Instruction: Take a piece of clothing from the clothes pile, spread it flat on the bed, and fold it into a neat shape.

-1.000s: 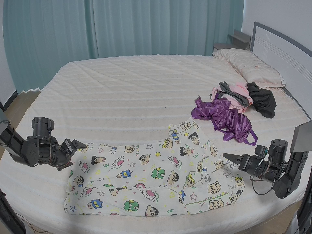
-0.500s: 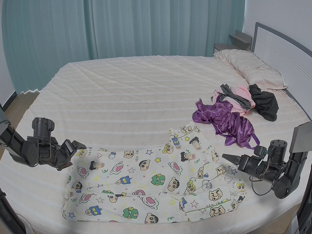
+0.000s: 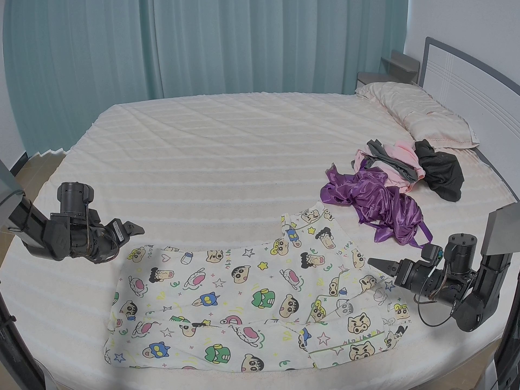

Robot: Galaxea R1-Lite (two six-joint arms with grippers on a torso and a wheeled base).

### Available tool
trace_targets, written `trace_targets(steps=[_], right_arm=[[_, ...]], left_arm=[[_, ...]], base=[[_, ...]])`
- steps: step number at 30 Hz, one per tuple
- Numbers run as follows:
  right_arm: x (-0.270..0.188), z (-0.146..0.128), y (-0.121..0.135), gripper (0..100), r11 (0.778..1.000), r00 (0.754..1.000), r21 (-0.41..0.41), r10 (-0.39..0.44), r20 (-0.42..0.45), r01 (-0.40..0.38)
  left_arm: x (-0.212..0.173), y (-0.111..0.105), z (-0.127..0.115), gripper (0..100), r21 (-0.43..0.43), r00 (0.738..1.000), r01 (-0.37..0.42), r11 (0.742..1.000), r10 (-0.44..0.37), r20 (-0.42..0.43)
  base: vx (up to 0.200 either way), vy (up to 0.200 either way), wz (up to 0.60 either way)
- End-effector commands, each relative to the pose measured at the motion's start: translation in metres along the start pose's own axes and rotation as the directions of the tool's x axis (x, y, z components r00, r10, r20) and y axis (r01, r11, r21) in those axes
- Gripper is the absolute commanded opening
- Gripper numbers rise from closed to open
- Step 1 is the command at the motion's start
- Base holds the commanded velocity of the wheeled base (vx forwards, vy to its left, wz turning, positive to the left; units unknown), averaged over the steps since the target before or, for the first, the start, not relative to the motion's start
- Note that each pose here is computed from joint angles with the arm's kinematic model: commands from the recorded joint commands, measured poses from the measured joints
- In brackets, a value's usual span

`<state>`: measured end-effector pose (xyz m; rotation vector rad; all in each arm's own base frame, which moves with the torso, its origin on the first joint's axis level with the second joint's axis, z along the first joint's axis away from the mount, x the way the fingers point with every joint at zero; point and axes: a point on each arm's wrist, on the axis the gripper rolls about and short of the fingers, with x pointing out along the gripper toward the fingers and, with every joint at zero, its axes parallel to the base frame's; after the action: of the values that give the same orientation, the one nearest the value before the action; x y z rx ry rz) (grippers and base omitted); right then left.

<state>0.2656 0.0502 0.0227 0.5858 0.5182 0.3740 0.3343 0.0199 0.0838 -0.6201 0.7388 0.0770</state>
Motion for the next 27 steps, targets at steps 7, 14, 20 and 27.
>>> trace_targets(steps=[7, 14, 20, 27], right_arm=[[0.001, -0.003, 0.001, 100, 1.0, 1.0, -0.001, 0.003, -0.013, -0.003], [0.001, -0.003, 0.002, 100, 1.0, 1.0, -0.001, 0.006, -0.015, -0.006], [0.001, -0.004, 0.003, 100, 1.0, 1.0, -0.003, 0.009, -0.02, -0.009], [0.002, -0.004, 0.003, 100, 1.0, 1.0, -0.003, 0.01, -0.022, -0.01]], left_arm=[[0.06, 0.018, 0.012, 100, 0.105, 0.999, 0.008, 0.994, -0.003, -0.049], [0.065, 0.019, 0.021, 100, 0.093, 0.991, 0.107, 0.99, -0.099, -0.089], [0.068, 0.022, 0.023, 100, 0.099, 0.992, 0.101, 0.99, -0.093, -0.087], [0.073, 0.029, 0.018, 100, 0.157, 0.996, 0.049, 0.986, -0.036, -0.087]], base=[[0.0, 0.0, 0.0], [0.0, 0.0, 0.0], [0.0, 0.0, 0.0], [0.0, 0.0, 0.0]])
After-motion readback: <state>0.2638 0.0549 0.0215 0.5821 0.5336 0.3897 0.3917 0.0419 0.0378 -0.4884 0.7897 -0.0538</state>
